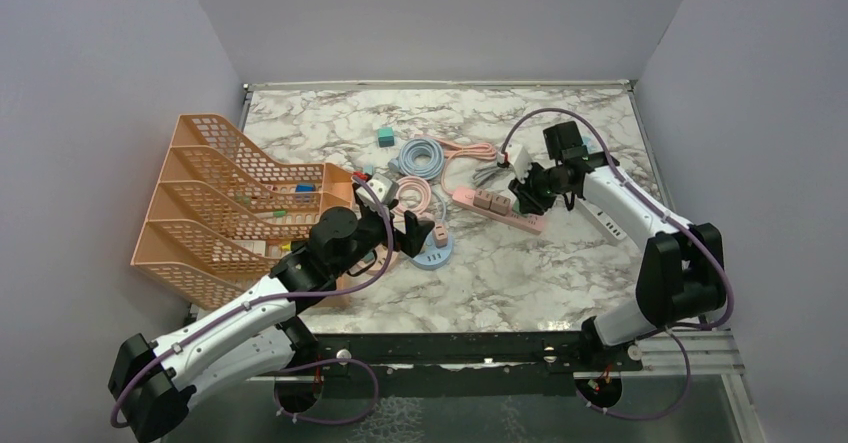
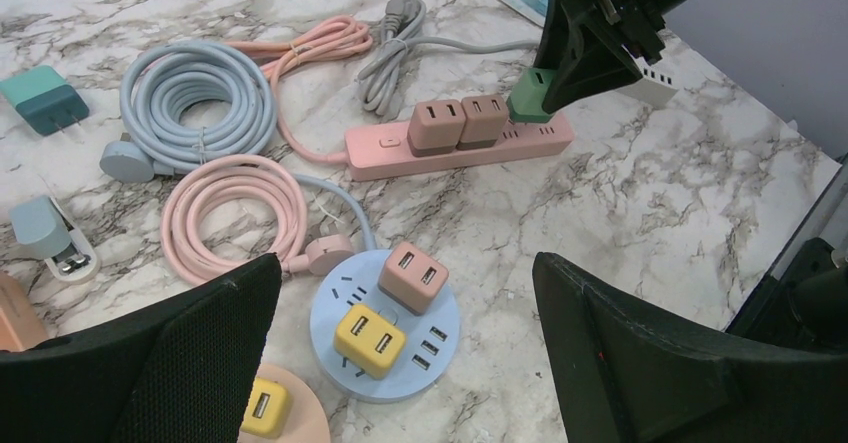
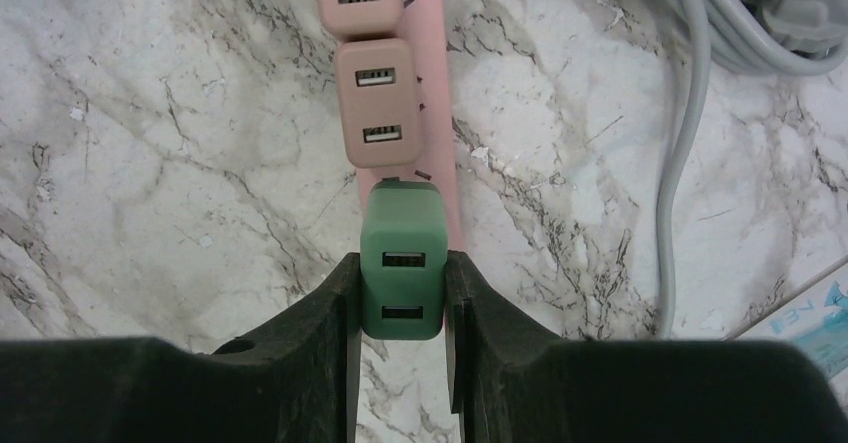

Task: Insert the plug

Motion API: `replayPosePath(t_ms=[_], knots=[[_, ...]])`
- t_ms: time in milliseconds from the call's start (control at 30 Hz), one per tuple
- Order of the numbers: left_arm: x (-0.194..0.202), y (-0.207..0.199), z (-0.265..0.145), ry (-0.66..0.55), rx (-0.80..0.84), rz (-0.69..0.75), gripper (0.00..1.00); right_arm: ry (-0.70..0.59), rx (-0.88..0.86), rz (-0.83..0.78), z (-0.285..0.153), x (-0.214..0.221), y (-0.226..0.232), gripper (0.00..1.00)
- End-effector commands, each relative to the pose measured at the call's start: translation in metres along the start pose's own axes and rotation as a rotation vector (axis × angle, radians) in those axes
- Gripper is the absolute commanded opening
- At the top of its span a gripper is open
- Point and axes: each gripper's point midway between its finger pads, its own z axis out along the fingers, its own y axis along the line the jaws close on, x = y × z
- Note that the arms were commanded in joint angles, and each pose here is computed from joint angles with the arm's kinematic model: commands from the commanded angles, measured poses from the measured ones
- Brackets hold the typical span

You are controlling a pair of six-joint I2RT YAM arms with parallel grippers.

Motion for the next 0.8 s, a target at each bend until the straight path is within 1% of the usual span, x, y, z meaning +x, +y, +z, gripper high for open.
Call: replayPosePath(t_ms=[0,267,500,633,767], knots=[[-0.015,0.004,-0.001,-0.067,-0.020,0.006,0.99,-0.093,-0.001,-0.040,0.005,-0.021,-0.011,0.01],[-0.017,0.004,0.000,-0.075,-0.021,0.002,0.99,-0.108,-0.051,-0.025,0.017,-0.017,-0.004,0.01],[-0.016,0.004,0.001,-0.072,-0.022,0.006,0.99,-0.067,-0.082,-0.015,0.023,-0.005,0.002,0.01],[-0.016,0.004,0.002,-0.070,-0.023,0.012,0.99,-0.044,-0.132,-0.010,0.026,0.001,0.011,0.01],[-0.017,0.005,0.002,-0.072,-0.024,0.023,0.99,-0.050,-0.190,-0.003,0.025,0.002,0.021,0.01]])
